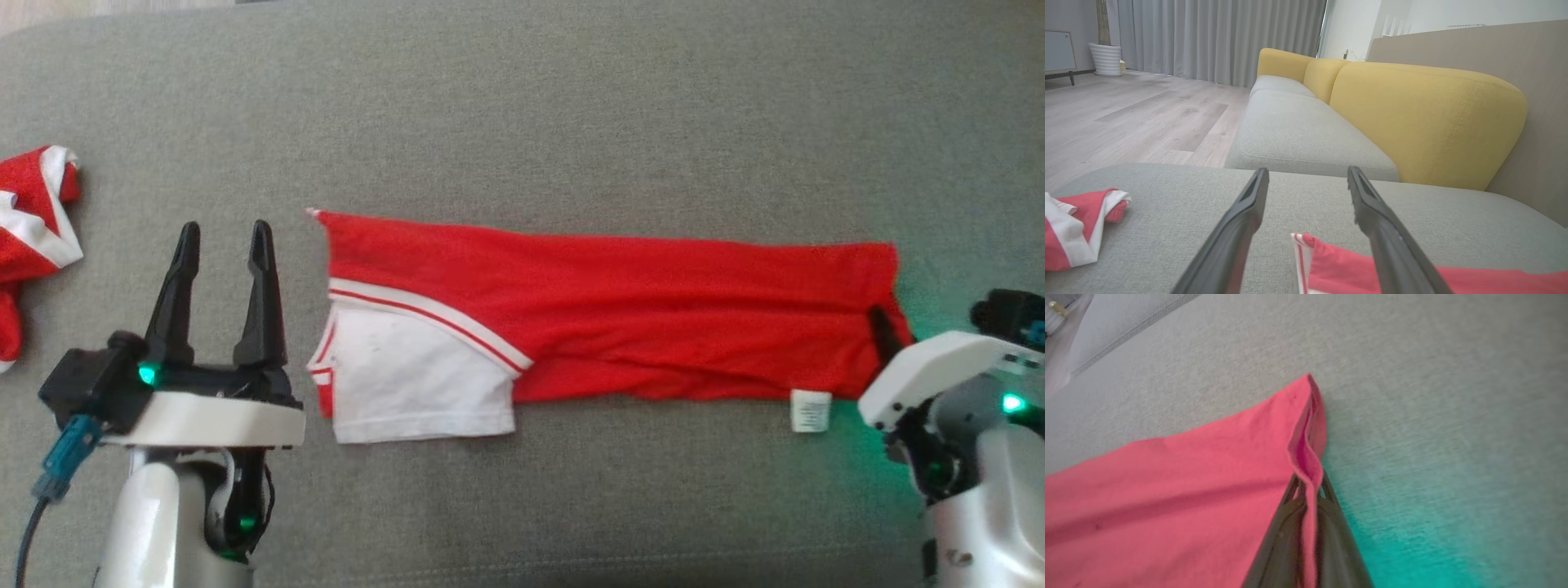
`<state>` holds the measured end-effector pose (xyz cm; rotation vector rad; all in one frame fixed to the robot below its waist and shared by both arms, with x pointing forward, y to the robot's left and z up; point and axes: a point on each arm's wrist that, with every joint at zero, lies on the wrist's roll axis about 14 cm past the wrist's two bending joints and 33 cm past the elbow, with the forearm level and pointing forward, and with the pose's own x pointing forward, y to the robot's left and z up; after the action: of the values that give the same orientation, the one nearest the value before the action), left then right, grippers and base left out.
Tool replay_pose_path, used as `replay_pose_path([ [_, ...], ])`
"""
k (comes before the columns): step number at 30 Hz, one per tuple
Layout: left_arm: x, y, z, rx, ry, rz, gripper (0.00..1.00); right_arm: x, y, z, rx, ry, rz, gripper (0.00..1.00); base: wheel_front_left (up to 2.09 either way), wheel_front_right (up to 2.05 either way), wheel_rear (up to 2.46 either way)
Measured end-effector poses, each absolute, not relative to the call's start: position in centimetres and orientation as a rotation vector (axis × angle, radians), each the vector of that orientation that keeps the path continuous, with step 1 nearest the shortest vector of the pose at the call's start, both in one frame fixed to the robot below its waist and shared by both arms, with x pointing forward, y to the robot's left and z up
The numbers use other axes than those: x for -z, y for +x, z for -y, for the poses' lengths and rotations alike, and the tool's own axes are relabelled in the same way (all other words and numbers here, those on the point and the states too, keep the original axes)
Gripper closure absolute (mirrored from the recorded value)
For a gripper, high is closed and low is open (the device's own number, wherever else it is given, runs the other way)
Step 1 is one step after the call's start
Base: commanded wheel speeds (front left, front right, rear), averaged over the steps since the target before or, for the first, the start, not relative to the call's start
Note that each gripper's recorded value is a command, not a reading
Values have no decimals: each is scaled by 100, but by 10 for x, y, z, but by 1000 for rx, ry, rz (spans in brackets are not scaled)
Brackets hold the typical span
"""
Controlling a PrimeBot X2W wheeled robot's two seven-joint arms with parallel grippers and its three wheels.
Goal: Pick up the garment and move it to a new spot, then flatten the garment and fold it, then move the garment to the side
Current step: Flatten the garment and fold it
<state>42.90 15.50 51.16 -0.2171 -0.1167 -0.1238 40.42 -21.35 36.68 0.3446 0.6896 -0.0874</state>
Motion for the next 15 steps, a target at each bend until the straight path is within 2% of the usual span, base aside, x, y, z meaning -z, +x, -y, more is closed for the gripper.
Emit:
replay_pose_path([
  [3, -515, 428, -153, 127, -216, 125, 0, -373, 404, 234, 135, 320, -657, 100, 0, 0, 0],
  [11, -524, 425, -155, 122, -219, 150, 0, -415, 410, 329, 335, 67, -527, 100, 0, 0, 0],
  [15, -529, 421, -158, 114, -218, 161, 0, -429, 421, 324, 320, 37, -493, 100, 0, 0, 0],
])
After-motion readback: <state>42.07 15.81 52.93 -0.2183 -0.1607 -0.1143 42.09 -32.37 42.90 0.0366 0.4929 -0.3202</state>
